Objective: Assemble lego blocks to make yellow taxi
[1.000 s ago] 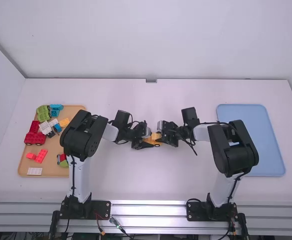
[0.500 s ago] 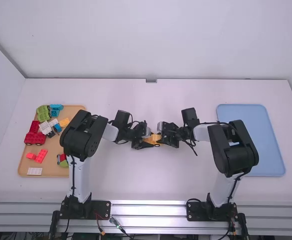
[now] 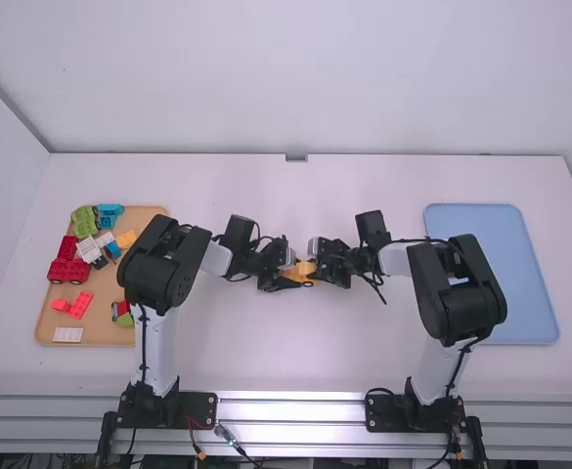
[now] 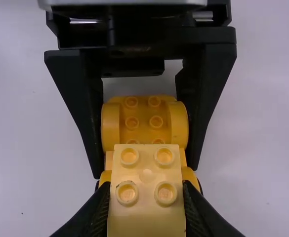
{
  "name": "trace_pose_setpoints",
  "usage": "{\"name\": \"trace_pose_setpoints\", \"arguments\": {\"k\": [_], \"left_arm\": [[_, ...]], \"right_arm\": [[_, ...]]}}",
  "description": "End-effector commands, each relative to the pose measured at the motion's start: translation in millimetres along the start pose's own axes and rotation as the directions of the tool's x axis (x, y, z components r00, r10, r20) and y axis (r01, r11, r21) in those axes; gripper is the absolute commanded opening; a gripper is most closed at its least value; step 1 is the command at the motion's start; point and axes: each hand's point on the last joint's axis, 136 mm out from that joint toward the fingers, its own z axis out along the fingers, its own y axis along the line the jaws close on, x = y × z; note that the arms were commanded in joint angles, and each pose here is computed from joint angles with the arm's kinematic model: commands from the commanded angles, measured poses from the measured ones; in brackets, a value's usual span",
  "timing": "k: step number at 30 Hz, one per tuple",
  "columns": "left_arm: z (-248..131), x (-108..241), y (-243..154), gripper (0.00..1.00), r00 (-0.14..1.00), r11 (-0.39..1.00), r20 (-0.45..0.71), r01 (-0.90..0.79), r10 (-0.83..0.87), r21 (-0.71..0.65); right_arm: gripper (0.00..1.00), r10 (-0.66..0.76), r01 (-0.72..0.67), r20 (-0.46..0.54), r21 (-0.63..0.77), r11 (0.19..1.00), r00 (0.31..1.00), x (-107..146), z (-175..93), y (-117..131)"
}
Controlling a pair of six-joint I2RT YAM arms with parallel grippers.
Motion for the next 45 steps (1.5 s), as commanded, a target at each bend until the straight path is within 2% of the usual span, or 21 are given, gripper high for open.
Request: {"name": "trace_pose_setpoints", "arguments": {"k": [1, 15, 18, 21, 23, 28, 33, 39, 41, 45], "left_arm": [[-1.4, 30.1, -1.7, 0.38, 0.99, 0.996, -0.108, 0.08, -0.085, -0.045], [-1.8, 31.7, -3.8, 0.34, 0.989, 0.995, -0.114, 0.093, -0.097, -0.039], [-1.8, 31.7, -3.8, 0.34, 0.989, 0.995, -0.113, 0.093, -0.097, -0.039], [-1.8, 31.7, -3.8, 0.35, 0.989, 0.995, -0.114, 0.093, -0.097, -0.04], [-1.8, 31.7, -3.8, 0.35, 0.989, 0.995, -0.114, 0.093, -0.097, -0.04], [-1.8, 31.7, -3.8, 0.34, 0.989, 0.995, -0.114, 0.093, -0.097, -0.04], [-1.7, 31.6, -3.8, 0.34, 0.989, 0.995, -0.113, 0.093, -0.097, -0.039], [-1.7, 31.6, -3.9, 0.34, 0.989, 0.995, -0.113, 0.094, -0.097, -0.039], [-1.8, 32.0, -4.4, 0.33, 0.988, 0.995, -0.115, 0.096, -0.1, -0.038], [-1.9, 33.7, -7.3, 0.31, 0.989, 0.996, -0.121, 0.085, -0.088, -0.027]], "right_arm": [[0.18, -0.001, 0.001, -0.013, -0.003, 1.0, 1.0, 3.1, 2.9, -0.6], [0.19, 0.0, 0.0, -0.032, 0.007, 1.0, 0.999, 6.4, 2.7, -2.4], [0.25, 0.0, 0.0, -0.032, 0.006, 1.0, 0.999, 6.2, 2.8, -2.3], [0.37, 0.0, 0.0, -0.032, 0.006, 1.0, 0.999, 6.4, 2.8, -2.3], [0.41, 0.0, 0.0, -0.031, 0.006, 1.0, 1.0, 6.2, 2.8, -2.2], [0.47, -0.001, 0.001, -0.03, 0.006, 1.0, 1.0, 5.9, 2.8, -2.3], [0.47, -0.006, 0.006, -0.011, 0.001, 1.0, 1.0, 2.5, 2.8, -2.1], [0.37, 0.001, -0.001, -0.009, 0.001, 1.0, 1.0, 2.0, 2.9, -2.1], [0.29, 0.016, -0.016, -0.011, 0.015, 1.0, 1.0, 1.8, 2.8, -5.6], [0.25, 0.009, -0.009, -0.012, 0.018, 1.0, 1.0, 1.9, 2.8, -6.3]]}}
